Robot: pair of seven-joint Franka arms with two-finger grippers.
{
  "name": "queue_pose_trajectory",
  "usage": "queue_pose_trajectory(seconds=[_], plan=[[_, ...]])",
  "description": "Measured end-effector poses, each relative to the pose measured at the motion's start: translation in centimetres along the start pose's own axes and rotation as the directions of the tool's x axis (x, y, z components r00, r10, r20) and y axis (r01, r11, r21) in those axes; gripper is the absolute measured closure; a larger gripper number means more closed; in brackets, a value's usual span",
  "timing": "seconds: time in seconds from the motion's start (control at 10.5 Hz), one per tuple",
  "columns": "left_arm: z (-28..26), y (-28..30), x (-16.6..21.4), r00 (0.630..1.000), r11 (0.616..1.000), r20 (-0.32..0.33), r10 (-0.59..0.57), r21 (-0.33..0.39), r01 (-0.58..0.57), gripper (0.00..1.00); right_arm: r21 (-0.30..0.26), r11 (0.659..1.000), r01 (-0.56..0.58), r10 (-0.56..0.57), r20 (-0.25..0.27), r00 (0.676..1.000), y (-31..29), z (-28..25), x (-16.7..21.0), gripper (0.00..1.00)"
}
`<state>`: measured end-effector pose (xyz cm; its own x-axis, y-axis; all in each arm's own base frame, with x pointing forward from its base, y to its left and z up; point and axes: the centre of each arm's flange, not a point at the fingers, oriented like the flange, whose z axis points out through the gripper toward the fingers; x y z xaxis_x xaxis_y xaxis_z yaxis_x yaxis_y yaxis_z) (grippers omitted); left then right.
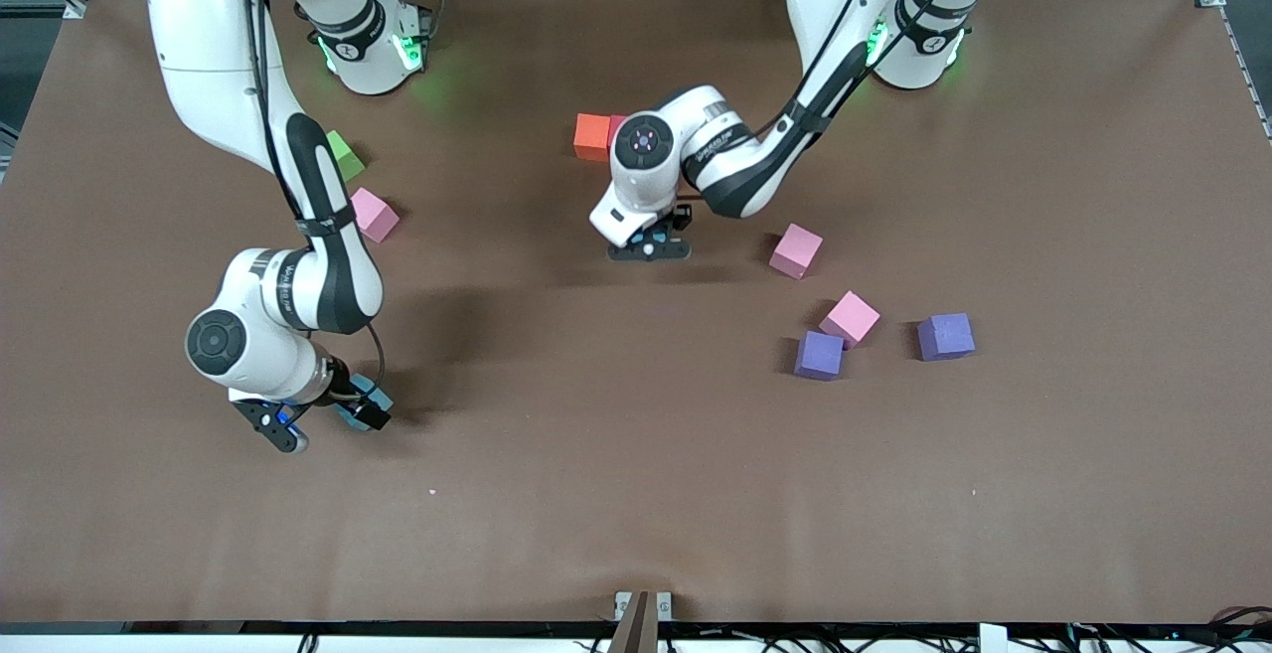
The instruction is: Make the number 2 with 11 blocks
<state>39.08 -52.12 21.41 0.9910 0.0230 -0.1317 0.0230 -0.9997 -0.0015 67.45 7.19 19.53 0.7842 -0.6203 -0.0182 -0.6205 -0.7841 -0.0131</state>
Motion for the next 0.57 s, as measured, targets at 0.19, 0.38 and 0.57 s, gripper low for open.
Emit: queue_pose_trajectory(seconds=[0.19,0.38,0.57], plan=[[0.1,-0.3,-1.2,1.0,1.0,-0.005,0.009,-0.001,-0.009,0.45,0.006,1.0,0.004,-0.004,-0.008,1.0,-0.4,0.0,0.2,0.0],[0.7,-0.7,-1.7,1.0,1.0,-0.002,0.015,0.004,-0.015,0.45,0.033,0.999,0.013,-0.012,-0.033,0.999,-1.6,-1.6,0.8,0.0],[1.3,-0.6,-2.4,1.0,1.0,0.002,0.026,0.003,-0.026,0.45,0.04,0.999,0.006,-0.004,-0.039,0.999,-1.4,-2.1,1.5,0.0]])
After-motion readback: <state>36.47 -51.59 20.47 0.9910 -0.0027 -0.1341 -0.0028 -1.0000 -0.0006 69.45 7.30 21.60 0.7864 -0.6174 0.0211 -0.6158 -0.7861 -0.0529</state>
